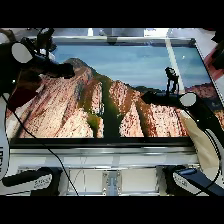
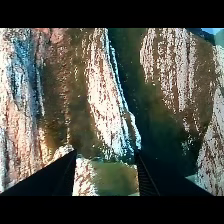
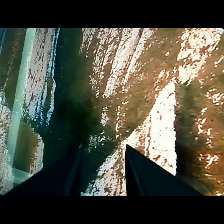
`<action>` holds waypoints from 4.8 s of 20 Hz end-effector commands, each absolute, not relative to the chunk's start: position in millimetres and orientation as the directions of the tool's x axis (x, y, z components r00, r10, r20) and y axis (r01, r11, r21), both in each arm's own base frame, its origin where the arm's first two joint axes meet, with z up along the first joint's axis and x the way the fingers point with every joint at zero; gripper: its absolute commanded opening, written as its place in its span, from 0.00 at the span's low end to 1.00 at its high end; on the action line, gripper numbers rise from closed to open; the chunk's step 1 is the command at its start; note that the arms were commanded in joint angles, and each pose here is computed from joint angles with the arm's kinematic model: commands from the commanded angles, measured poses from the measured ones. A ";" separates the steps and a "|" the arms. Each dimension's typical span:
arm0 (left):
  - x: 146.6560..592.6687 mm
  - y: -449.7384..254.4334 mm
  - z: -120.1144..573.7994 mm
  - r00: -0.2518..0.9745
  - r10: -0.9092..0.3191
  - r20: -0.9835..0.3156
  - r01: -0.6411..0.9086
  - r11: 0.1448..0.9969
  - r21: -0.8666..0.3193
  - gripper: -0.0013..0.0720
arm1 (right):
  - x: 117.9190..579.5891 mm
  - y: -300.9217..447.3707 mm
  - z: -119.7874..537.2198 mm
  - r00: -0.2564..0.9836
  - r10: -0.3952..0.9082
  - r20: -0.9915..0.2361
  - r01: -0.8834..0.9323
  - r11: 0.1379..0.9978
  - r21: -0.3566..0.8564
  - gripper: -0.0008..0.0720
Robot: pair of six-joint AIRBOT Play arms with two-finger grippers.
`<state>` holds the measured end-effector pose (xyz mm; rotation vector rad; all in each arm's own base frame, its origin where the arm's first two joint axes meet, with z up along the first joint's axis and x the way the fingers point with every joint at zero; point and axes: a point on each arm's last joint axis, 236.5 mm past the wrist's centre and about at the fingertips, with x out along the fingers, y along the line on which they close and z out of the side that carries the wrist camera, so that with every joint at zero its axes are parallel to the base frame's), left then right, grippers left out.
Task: Fold the shirts.
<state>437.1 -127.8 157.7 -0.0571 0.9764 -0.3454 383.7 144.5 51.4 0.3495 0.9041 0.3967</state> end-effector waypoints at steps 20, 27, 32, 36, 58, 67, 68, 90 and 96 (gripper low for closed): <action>437.0 -127.9 157.7 0.510 -0.312 -0.801 0.262 0.944 -0.201 0.62 | 383.3 144.9 51.2 0.554 0.473 -0.685 -0.185 0.872 0.453 0.44; 438.3 -132.8 160.5 0.515 -0.333 -0.790 0.266 0.938 -0.222 0.62 | 383.5 144.9 51.3 0.555 0.473 -0.684 -0.184 0.872 0.453 0.44; 462.7 -117.6 170.8 0.614 -0.268 -0.742 0.279 0.954 -0.114 0.61 | 387.1 143.6 53.4 0.571 0.467 -0.676 -0.182 0.874 0.450 0.44; 494.9 -15.5 190.8 0.743 0.152 -0.652 0.107 0.934 0.340 0.61 | 393.1 135.4 52.8 0.595 0.432 -0.678 -0.193 0.895 0.402 0.44; 426.8 385.0 -42.2 0.243 0.544 -0.803 -0.533 0.767 0.358 0.97 | 393.9 136.9 54.5 0.599 0.439 -0.670 -0.059 0.859 0.509 0.63; 453.8 399.6 -33.6 0.332 0.579 -0.745 -0.566 0.754 0.334 0.03 | 393.9 144.9 59.9 0.599 0.472 -0.647 -0.045 0.827 0.561 0.62; 450.2 395.8 -33.5 0.312 0.562 -0.766 -0.581 0.751 0.315 0.03 | 394.5 144.5 60.2 0.601 0.470 -0.646 -0.046 0.827 0.560 0.62; 462.7 -148.4 378.6 0.868 -0.371 -0.329 0.386 0.922 -0.021 0.03 | 419.1 15.9 129.7 0.854 0.066 -0.516 -0.034 0.997 0.071 0.62; 432.9 -44.9 197.2 0.559 0.108 -0.822 0.185 0.950 0.250 0.03 | 413.0 22.7 145.4 0.870 0.112 -0.480 -0.019 0.981 0.195 0.62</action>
